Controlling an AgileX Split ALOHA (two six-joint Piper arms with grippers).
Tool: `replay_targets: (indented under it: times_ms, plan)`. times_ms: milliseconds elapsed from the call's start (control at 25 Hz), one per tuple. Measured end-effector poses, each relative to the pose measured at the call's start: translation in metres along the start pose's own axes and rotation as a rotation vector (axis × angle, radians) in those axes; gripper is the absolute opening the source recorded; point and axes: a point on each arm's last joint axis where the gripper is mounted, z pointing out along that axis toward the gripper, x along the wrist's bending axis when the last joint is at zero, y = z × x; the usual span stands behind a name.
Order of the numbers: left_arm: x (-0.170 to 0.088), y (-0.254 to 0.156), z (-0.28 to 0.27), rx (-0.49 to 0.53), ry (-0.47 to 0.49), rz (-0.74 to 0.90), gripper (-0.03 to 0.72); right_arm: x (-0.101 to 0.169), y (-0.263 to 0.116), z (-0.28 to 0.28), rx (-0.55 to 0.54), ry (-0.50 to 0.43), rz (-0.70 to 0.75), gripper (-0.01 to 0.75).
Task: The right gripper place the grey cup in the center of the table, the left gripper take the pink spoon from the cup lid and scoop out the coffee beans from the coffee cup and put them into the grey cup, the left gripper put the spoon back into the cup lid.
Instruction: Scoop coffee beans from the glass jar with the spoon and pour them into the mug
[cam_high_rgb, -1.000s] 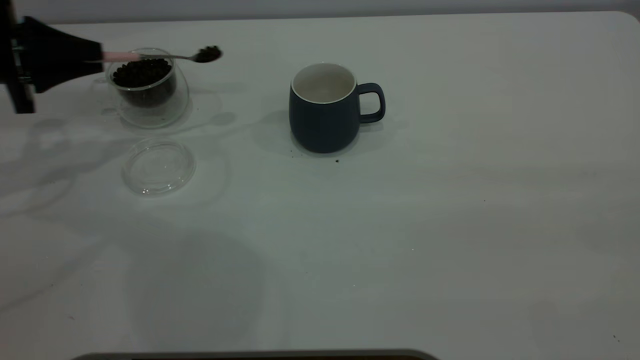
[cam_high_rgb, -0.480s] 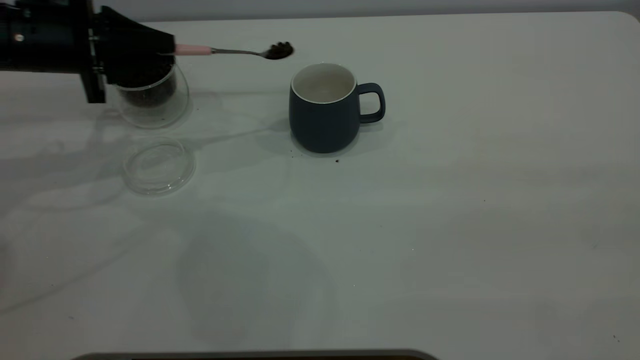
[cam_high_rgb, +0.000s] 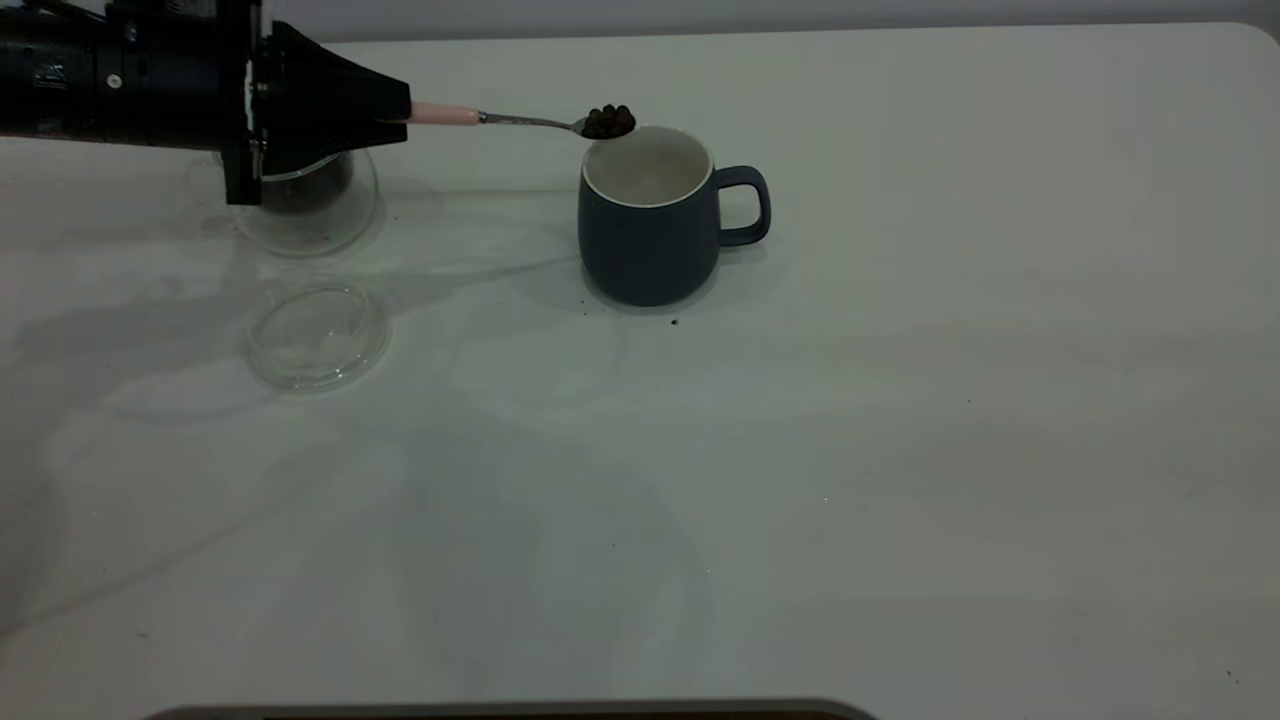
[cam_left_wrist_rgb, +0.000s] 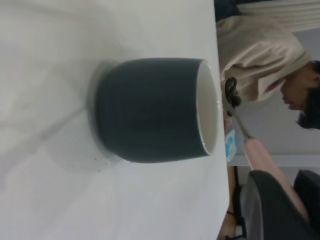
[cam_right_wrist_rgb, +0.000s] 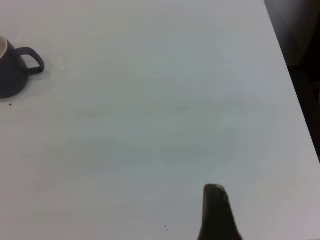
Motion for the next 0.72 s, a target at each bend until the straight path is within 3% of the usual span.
replay_targets:
  times_ms: [560, 720]
  plan:
    - [-0.004, -0.008, 0.034, 0.032, 0.101, 0.226, 0.127, 0.0, 0.0, 0.0, 0.0, 0.0, 0.0, 0.537]
    - [-0.004, -0.007, 0.034, 0.03, 0.106, 0.355, 0.127, 0.0, 0.0, 0.0, 0.0, 0.0, 0.0, 0.537]
